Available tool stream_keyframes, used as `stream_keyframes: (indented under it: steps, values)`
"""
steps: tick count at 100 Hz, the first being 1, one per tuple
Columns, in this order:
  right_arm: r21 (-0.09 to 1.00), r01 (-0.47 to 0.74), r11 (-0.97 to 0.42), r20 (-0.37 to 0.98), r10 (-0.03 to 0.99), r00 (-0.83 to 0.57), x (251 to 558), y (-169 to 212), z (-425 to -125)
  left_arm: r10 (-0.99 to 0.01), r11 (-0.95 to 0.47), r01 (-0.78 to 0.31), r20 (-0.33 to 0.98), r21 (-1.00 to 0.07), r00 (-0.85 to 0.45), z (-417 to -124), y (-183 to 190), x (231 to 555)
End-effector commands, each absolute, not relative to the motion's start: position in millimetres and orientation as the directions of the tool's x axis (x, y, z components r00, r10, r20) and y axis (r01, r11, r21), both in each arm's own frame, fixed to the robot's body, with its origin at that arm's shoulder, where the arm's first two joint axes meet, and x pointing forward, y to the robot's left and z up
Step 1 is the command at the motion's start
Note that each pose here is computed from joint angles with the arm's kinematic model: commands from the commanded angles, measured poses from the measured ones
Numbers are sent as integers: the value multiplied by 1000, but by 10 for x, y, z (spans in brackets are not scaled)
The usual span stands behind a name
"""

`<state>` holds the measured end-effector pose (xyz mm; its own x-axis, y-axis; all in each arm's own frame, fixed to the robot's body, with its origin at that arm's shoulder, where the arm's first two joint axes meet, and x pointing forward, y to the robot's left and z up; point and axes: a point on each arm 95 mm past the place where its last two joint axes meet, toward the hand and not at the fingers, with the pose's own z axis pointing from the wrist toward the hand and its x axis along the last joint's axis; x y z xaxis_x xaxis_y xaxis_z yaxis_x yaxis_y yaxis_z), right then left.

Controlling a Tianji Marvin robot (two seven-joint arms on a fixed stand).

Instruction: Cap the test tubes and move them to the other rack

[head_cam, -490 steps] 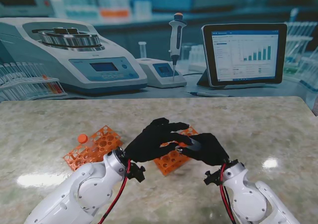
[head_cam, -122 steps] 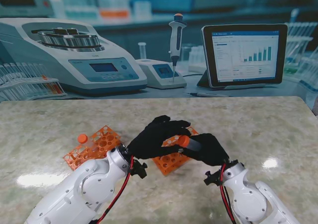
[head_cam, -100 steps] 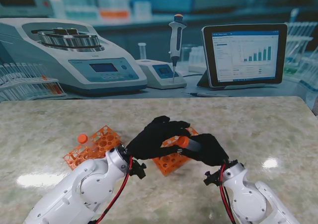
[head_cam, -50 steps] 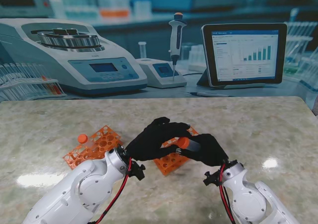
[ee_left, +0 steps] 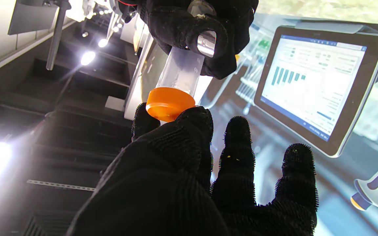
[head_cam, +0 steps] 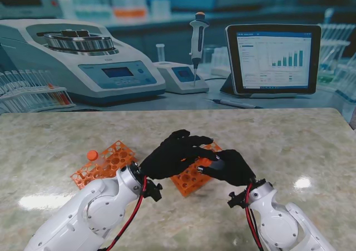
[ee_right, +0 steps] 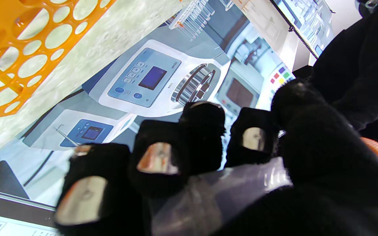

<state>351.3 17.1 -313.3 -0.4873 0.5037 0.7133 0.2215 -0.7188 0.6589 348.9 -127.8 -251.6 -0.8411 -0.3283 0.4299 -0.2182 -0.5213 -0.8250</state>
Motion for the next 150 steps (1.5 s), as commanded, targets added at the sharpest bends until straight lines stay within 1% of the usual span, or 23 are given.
stream_keyframes:
  steps: [1,23,33,43,103,150]
  values:
    - [655,227,-721,718,501,-483,3497,190,-3139,-330,-522,-210,422,-827,-844,-2477,-1263,3475]
    - [656,226,-720,718,502,-482,3500,189,-3141,-344,-541,-200,431,-817,-834,-2433,-1184,3470]
    - [656,228,-719,718,503,-482,3501,192,-3141,-326,-560,-231,468,-796,-821,-2437,-1177,3452]
    - [657,228,-719,717,503,-482,3501,193,-3141,-328,-561,-227,466,-796,-822,-2442,-1180,3447]
    - [657,224,-720,716,504,-482,3500,186,-3138,-371,-534,-216,456,-817,-809,-2528,-1283,3523]
    - [657,222,-720,716,505,-482,3502,186,-3138,-372,-538,-217,460,-815,-806,-2552,-1369,3557]
